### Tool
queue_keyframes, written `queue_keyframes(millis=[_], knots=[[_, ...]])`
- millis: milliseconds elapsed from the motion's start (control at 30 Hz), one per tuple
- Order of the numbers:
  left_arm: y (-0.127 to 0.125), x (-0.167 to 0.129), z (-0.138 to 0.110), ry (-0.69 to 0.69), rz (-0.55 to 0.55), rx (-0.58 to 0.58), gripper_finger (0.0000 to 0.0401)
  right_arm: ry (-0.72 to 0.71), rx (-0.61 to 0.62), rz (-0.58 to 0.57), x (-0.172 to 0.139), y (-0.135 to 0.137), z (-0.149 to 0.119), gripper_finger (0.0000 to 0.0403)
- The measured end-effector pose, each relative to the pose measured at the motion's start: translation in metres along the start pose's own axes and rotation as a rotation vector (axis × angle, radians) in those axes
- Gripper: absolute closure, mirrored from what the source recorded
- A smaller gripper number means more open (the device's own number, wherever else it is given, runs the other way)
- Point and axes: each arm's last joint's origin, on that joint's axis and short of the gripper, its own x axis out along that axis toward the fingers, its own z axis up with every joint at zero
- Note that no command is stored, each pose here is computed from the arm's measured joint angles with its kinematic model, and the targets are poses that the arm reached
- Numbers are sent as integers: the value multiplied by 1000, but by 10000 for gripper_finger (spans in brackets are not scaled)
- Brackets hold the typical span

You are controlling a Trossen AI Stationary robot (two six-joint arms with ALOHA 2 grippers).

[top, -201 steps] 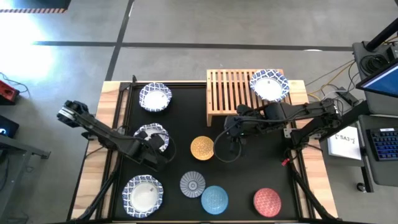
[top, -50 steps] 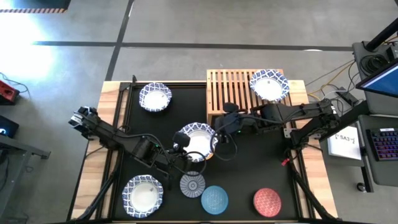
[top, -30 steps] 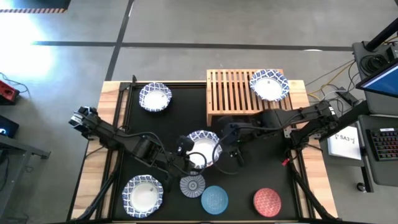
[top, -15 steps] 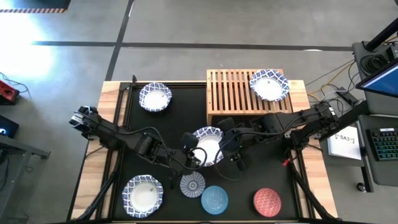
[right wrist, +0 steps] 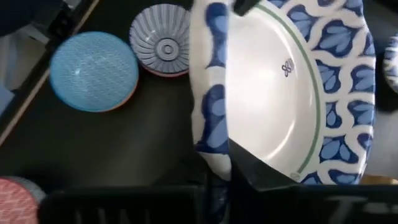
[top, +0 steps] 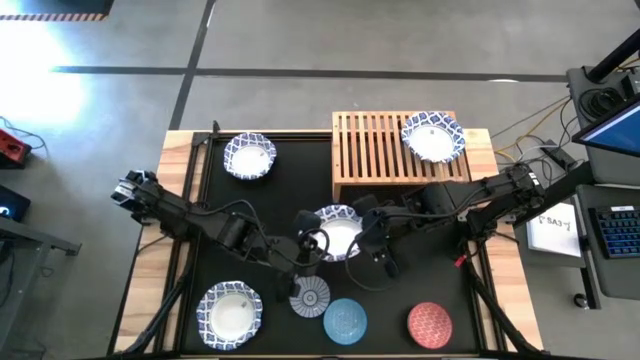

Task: Place and stack bowls onto a shelf
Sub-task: Stack the middle white bowl on top of the other white bowl on the shelf

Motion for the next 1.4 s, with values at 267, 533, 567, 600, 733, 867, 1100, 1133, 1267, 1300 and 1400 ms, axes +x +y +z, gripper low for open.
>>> queue_keyframes(millis=[267,533,567,600,733,867,1100,1133,1267,1300,1400], knots=[[1,0,1,-5,25,-17,295,38,75,10,0,-1,-4,393],[9,-1,4,8,247,-1,254,110,185,-3,-1,-6,-12,394],[10,-1,4,17,285,4,251,122,195,-7,-1,-7,-14,394],[12,-1,4,28,322,6,248,134,203,-8,-1,-7,-15,394],[15,-3,3,63,435,5,242,192,234,-65,-5,-9,-21,394],[16,-3,3,71,457,4,242,250,235,-158,-11,-12,-29,394],[16,-3,2,76,455,8,242,274,236,-370,-29,-21,-38,394],[16,-3,2,76,455,8,242,284,235,-412,-33,-23,-41,394],[16,-3,2,76,455,8,242,362,243,-567,-48,-31,-55,394],[16,-3,2,76,455,7,242,384,257,-594,-52,-34,-59,394],[16,-3,2,76,455,4,243,404,323,-640,-60,-44,-68,394]])
